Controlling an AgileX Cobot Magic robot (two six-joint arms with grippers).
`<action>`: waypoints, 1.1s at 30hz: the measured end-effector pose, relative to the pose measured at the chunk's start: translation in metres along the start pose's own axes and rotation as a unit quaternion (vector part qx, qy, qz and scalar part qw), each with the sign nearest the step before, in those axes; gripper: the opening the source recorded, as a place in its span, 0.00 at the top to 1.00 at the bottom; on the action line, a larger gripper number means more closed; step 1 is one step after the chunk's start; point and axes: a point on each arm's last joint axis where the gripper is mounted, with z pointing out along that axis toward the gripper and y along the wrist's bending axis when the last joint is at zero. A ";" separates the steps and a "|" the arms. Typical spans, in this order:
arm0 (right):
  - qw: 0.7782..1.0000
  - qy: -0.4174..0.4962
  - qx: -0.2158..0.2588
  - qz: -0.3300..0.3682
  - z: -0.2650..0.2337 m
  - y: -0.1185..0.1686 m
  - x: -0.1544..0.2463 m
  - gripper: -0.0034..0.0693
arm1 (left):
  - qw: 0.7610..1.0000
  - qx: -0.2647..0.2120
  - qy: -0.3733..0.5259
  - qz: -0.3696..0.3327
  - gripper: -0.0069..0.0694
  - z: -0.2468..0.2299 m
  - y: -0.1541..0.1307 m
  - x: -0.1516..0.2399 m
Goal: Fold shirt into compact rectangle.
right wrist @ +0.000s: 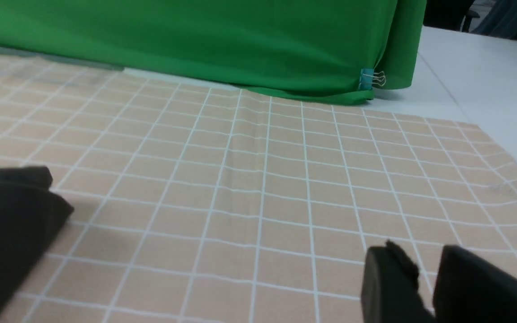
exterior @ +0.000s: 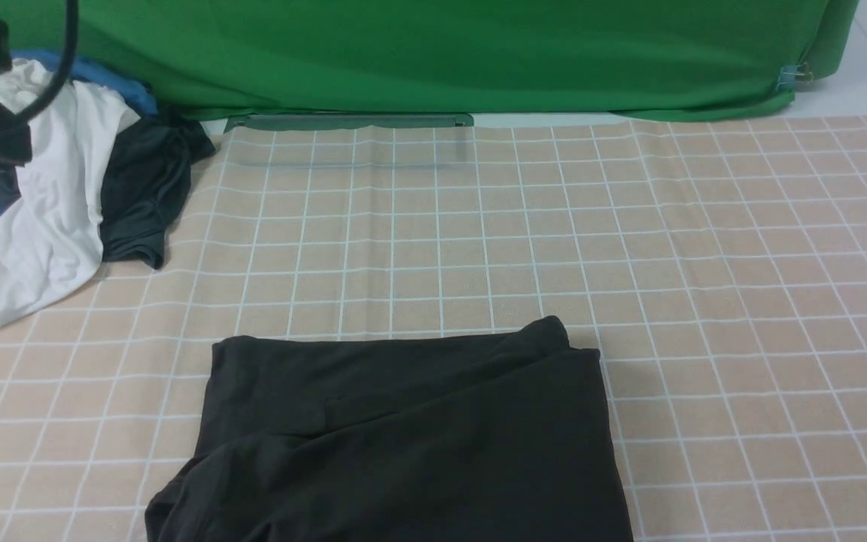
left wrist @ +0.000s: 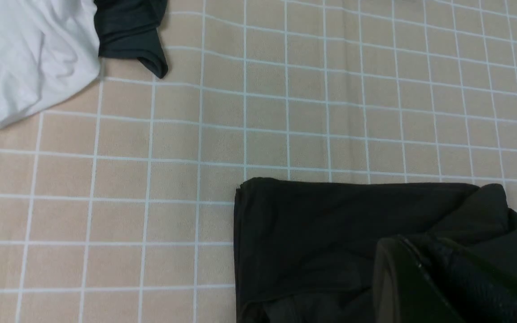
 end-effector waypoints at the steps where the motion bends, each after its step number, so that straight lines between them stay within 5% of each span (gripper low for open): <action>1: 1.000 0.001 0.000 -0.008 0.000 0.000 0.000 0.69 | 1.000 0.000 0.000 -0.001 0.86 0.000 0.000 0.004; 10: 0.998 0.002 0.000 -0.059 0.000 0.000 0.000 0.67 | 0.999 0.000 -0.038 0.016 0.86 -0.001 0.003 0.082; 17: 0.998 0.002 0.000 -0.061 0.000 0.000 0.000 0.65 | 0.956 0.052 -0.285 0.042 0.86 -0.007 -0.001 0.150; 24: 0.998 0.002 0.000 -0.061 0.000 0.000 0.000 0.63 | 0.892 -0.041 -0.436 0.111 0.86 -0.003 0.017 0.186; 33: 0.998 0.002 0.000 -0.060 0.000 0.000 0.000 0.63 | 0.898 -0.081 -0.401 0.161 0.86 0.019 0.026 0.202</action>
